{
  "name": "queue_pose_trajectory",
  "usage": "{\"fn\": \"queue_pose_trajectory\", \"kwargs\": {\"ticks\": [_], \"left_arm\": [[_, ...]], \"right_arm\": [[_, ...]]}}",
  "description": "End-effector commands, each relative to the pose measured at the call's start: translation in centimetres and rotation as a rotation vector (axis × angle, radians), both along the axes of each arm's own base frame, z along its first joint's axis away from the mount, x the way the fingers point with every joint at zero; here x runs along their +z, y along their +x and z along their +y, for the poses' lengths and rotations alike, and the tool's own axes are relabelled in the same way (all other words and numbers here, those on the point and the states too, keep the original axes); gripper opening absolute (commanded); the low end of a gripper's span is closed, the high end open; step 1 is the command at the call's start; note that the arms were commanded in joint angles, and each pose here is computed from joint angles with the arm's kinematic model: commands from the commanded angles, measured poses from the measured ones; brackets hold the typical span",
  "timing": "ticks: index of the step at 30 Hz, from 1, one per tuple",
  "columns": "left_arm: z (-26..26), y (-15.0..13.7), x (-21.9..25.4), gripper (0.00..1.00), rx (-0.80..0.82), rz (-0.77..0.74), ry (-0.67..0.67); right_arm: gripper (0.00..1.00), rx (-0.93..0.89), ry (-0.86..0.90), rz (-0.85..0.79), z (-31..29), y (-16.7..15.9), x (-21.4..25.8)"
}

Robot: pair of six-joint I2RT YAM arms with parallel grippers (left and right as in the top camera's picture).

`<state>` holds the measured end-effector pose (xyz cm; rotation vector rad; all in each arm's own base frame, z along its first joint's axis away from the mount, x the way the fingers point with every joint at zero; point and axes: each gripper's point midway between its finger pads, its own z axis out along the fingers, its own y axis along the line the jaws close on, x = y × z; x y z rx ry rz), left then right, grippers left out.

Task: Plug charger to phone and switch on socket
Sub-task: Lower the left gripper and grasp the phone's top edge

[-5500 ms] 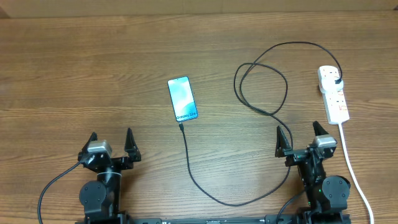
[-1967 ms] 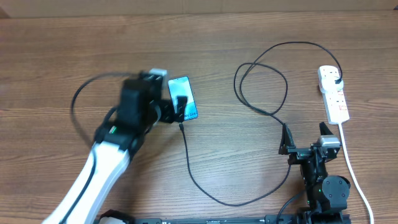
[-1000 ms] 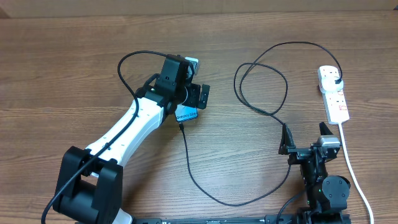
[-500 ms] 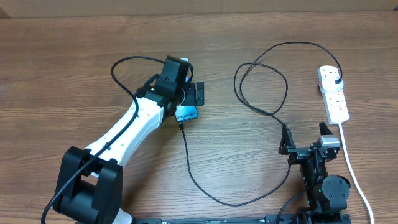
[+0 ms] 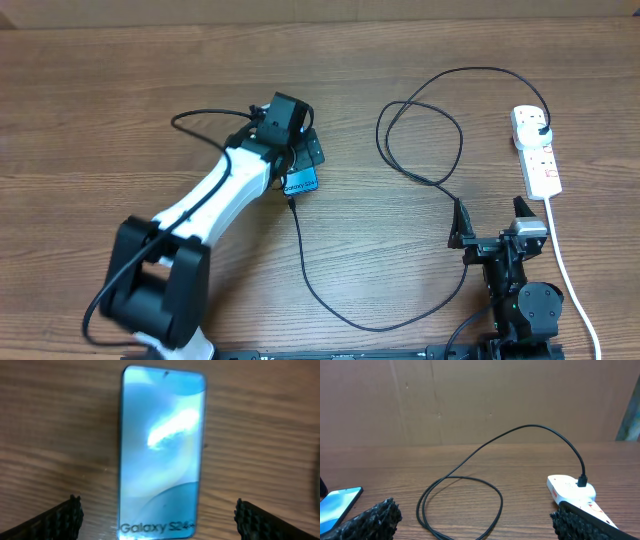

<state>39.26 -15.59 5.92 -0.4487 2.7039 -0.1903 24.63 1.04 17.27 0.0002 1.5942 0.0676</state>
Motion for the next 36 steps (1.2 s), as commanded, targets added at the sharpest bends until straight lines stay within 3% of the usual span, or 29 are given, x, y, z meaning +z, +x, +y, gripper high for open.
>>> {"fn": "queue_pose_trajectory", "kwargs": {"ticks": [1, 20, 36], "left_arm": [[0.0, 1.5, -0.7, 1.00, 0.021, 0.033, 0.058], [-0.8, 3.1, -3.5, 1.00, -0.012, 0.094, 0.088], [-0.8, 2.6, -5.6, 1.00, -0.015, 0.150, 0.070]], "right_arm": [[1.00, -0.013, 0.002, -0.002, -0.2, 0.0, -0.2], [1.00, -0.013, 0.002, -0.002, -0.2, 0.0, -0.2], [1.00, -0.013, 0.002, -0.002, -0.2, 0.0, -0.2]]}}
